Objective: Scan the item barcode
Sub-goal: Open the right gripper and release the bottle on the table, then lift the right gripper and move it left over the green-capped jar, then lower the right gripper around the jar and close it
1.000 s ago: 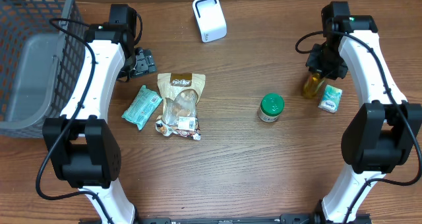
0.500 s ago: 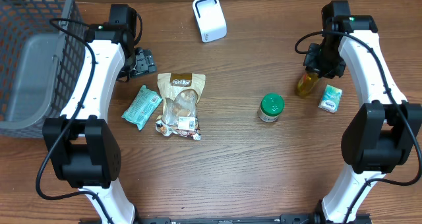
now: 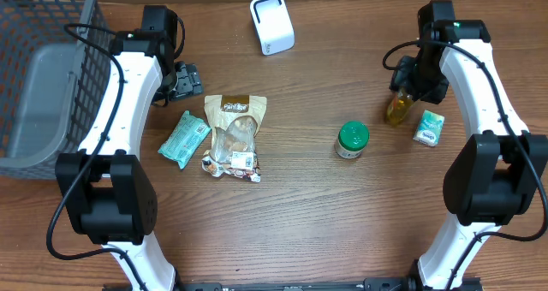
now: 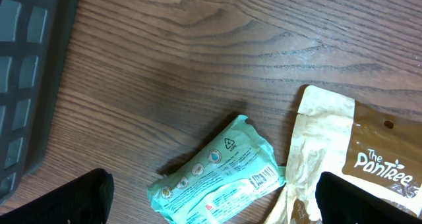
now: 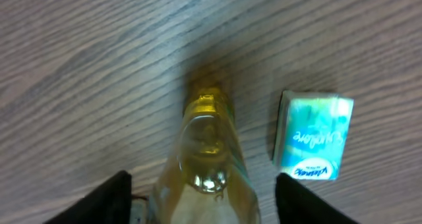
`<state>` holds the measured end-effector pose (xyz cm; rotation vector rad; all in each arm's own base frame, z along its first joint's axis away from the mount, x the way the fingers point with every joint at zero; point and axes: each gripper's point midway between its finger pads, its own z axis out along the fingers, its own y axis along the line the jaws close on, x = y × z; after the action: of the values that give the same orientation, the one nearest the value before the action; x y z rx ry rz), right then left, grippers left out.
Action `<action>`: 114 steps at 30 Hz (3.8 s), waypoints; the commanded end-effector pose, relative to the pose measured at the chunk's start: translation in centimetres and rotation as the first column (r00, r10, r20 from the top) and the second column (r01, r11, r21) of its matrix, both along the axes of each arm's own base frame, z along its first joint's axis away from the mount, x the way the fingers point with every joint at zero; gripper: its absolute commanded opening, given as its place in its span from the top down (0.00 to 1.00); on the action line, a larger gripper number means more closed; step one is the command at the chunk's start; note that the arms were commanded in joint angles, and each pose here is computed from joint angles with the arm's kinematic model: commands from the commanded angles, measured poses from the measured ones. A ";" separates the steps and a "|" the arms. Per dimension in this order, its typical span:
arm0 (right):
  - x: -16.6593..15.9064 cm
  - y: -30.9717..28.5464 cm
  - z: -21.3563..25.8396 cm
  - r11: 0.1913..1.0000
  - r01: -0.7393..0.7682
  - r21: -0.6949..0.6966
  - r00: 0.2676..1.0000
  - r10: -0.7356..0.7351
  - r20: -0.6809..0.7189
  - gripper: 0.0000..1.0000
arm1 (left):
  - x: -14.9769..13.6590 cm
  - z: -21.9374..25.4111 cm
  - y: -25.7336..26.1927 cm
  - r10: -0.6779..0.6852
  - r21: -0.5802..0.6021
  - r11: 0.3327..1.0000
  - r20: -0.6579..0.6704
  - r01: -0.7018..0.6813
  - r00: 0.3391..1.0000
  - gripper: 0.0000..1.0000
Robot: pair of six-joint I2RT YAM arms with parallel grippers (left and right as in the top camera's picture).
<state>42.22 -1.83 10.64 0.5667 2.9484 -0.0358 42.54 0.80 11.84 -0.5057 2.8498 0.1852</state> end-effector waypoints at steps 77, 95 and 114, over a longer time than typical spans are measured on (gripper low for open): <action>-7.0 11.4 -0.9 0.993 0.078 -0.090 0.983 -0.092 -0.160 0.00 | 0.5 0.3 0.2 -0.013 0.016 1.000 0.010 0.013 1.000 0.00; -8.6 12.2 -4.9 0.996 0.071 -0.046 0.974 -0.079 -0.213 0.00 | 0.5 0.3 0.2 -0.013 0.016 1.000 0.010 0.013 1.000 0.00; -8.1 12.1 -4.9 0.997 0.061 -0.049 0.979 -0.069 -0.192 0.22 | 0.5 0.3 0.2 -0.013 0.016 1.000 0.010 0.013 1.000 0.00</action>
<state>34.10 10.22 5.13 0.7104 3.1220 -0.1812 42.55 0.80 11.84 -0.5057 2.8494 0.1850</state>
